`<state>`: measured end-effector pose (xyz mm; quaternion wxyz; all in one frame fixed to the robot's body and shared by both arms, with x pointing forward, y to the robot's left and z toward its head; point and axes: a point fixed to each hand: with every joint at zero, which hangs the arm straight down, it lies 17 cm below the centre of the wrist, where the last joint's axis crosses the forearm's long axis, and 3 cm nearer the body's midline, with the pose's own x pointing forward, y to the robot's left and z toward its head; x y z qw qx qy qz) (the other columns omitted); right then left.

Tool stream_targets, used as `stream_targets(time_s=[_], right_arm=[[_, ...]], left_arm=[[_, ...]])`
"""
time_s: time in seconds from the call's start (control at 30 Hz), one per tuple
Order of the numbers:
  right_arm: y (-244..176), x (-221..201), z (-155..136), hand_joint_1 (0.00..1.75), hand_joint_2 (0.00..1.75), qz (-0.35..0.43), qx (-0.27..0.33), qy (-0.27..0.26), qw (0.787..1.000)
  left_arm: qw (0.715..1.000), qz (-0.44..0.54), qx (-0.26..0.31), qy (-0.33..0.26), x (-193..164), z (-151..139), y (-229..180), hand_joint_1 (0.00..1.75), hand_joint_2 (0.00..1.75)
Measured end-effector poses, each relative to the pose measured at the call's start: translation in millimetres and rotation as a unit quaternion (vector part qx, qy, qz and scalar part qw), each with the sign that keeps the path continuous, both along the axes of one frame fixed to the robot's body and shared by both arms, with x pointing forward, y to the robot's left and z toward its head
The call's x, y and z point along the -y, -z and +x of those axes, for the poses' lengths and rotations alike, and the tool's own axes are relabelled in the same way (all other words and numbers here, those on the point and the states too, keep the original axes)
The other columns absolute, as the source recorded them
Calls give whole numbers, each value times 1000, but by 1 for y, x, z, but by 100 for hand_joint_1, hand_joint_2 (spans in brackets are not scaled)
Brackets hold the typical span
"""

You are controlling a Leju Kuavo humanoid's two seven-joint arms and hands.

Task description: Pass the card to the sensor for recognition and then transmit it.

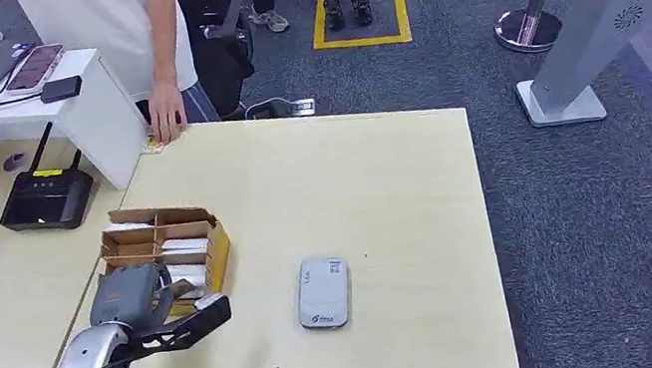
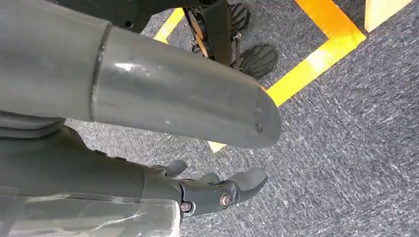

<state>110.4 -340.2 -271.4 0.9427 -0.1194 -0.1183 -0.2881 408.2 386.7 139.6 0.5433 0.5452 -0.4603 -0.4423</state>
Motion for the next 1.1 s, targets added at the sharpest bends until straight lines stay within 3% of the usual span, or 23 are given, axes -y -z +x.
stream_targets(time_s=[0.43,1.1], right_arm=[[0,0,0,0,0,1,1,-1,1000],[0,-1,1,0,0,2,4,-2,1000]], left_arm=[[999,-19,19,30,-5,15,-23,175,175],[995,-37,75,60,-48,59,-130,175,175]])
